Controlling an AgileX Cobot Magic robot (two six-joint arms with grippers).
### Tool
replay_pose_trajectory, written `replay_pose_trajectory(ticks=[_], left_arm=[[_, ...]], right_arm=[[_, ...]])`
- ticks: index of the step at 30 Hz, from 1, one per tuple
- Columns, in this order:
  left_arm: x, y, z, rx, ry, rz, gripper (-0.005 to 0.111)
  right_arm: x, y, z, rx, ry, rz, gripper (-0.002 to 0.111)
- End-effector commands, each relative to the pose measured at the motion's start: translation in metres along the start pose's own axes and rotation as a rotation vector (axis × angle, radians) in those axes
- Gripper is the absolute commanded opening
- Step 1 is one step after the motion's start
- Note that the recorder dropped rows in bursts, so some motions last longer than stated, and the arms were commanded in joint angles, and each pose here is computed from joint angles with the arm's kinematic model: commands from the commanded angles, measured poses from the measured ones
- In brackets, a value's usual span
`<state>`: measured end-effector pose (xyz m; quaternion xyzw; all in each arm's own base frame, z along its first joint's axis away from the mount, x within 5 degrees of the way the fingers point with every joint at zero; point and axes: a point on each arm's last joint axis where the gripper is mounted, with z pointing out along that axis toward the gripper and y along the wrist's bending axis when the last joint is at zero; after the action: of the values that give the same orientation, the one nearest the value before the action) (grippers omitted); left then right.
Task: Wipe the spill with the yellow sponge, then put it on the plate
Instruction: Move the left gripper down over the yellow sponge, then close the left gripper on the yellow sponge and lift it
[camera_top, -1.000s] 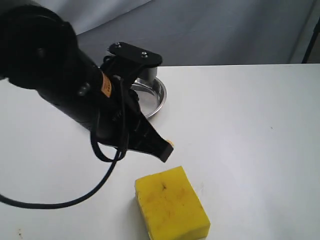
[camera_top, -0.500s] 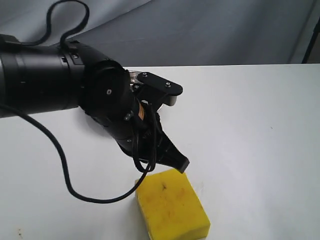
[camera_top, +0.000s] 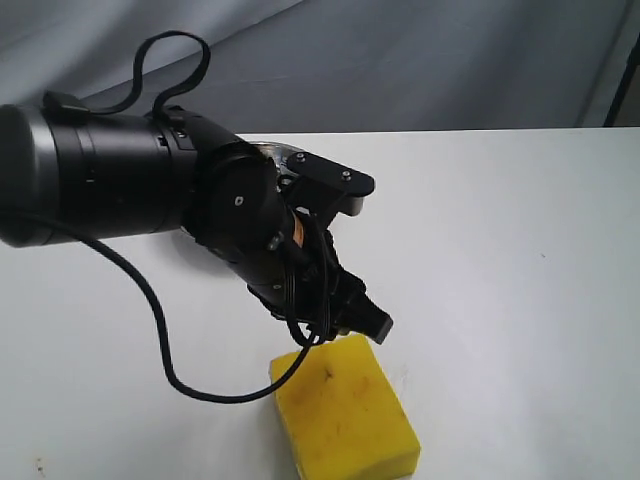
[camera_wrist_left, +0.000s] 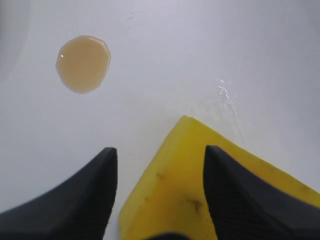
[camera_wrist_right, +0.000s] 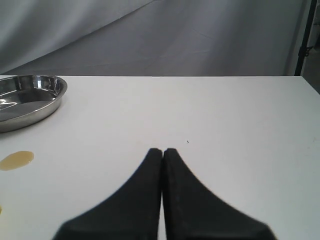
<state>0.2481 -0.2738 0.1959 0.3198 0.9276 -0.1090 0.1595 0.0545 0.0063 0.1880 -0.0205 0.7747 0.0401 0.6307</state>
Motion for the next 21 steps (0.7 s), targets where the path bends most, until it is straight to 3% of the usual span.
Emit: replay_pose_trajectory(ticks=[1,9,16,18,21], left_arm=[[0.001,-0.005,0.010,0.032,0.024,-0.050,0.052],[0.014,0.000,0.034,-0.003,0.174,0.027,0.052],[0.015,-0.001,0.039,0.000,0.182,0.020,0.052],[0.016,0.000,0.039,0.000,0.184,0.020,0.037],[0.015,0.000,0.039,-0.003,0.179,0.026,0.000]], right_arm=[[0.000,0.000,0.000,0.000,-0.017,0.009,0.000],[0.000,0.000,0.000,0.000,-0.017,0.009,0.000],[0.000,0.000,0.000,0.000,-0.017,0.009,0.000],[0.000,0.000,0.000,0.000,-0.017,0.009,0.000],[0.000,0.000,0.000,0.000,-0.017,0.009,0.000]])
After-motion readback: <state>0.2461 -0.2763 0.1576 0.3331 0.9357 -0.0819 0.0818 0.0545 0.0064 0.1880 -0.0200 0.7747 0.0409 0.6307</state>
